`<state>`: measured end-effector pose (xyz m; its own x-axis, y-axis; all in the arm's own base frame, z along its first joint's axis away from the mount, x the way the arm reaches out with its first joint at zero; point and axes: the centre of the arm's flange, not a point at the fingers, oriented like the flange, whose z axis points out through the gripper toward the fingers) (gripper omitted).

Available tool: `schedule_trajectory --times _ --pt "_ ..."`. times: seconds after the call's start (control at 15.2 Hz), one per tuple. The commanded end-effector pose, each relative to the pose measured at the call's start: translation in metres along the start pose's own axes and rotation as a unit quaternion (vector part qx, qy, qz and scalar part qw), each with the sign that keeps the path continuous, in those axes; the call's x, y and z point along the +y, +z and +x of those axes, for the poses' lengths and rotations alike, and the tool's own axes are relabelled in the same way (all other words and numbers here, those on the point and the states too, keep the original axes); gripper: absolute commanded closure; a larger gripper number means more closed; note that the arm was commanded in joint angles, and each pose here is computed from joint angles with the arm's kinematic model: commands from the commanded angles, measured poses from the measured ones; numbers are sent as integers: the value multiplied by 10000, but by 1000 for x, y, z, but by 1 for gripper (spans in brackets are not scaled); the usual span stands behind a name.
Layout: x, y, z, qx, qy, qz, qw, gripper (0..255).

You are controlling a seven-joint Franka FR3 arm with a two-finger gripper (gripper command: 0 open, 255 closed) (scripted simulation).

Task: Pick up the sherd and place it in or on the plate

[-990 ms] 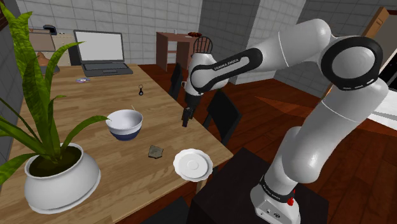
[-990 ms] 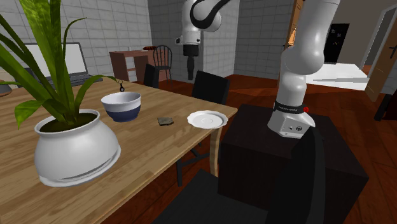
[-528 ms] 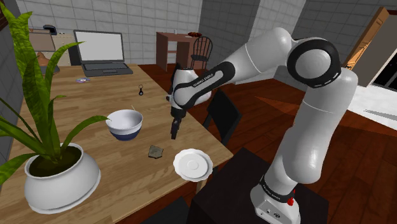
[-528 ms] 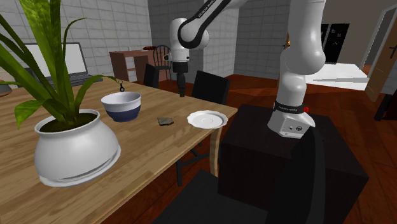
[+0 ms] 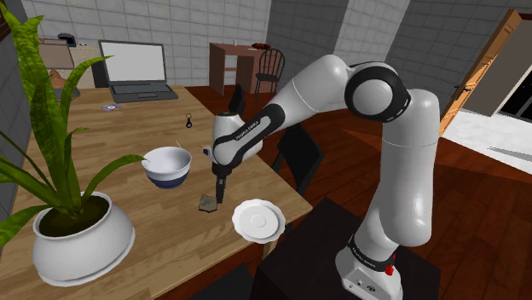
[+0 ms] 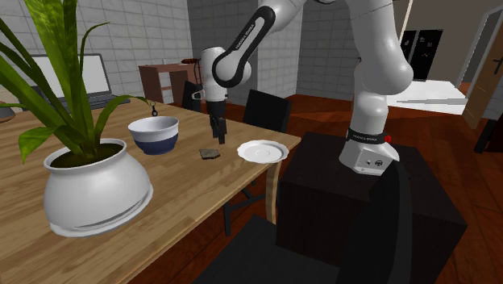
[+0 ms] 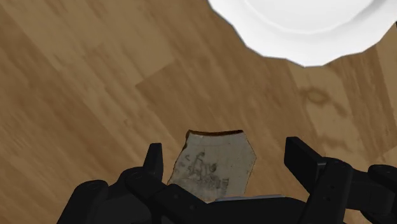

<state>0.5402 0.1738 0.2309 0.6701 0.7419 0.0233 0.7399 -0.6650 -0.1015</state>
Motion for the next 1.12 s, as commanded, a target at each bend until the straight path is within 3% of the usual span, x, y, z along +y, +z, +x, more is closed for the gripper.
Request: schedule_trajectory --times 0.0,0.4,0.86,0.92,1.06 --pt "-1 15 2 -4 -56 -2 10000 0" --pt "-1 44 2 -4 -56 -2 10000 0" --pt "-1 44 2 -5 -56 -2 10000 0" --pt "-1 44 2 -5 -56 -2 10000 255" --pt "-1 44 2 -5 -56 -2 10000 255"
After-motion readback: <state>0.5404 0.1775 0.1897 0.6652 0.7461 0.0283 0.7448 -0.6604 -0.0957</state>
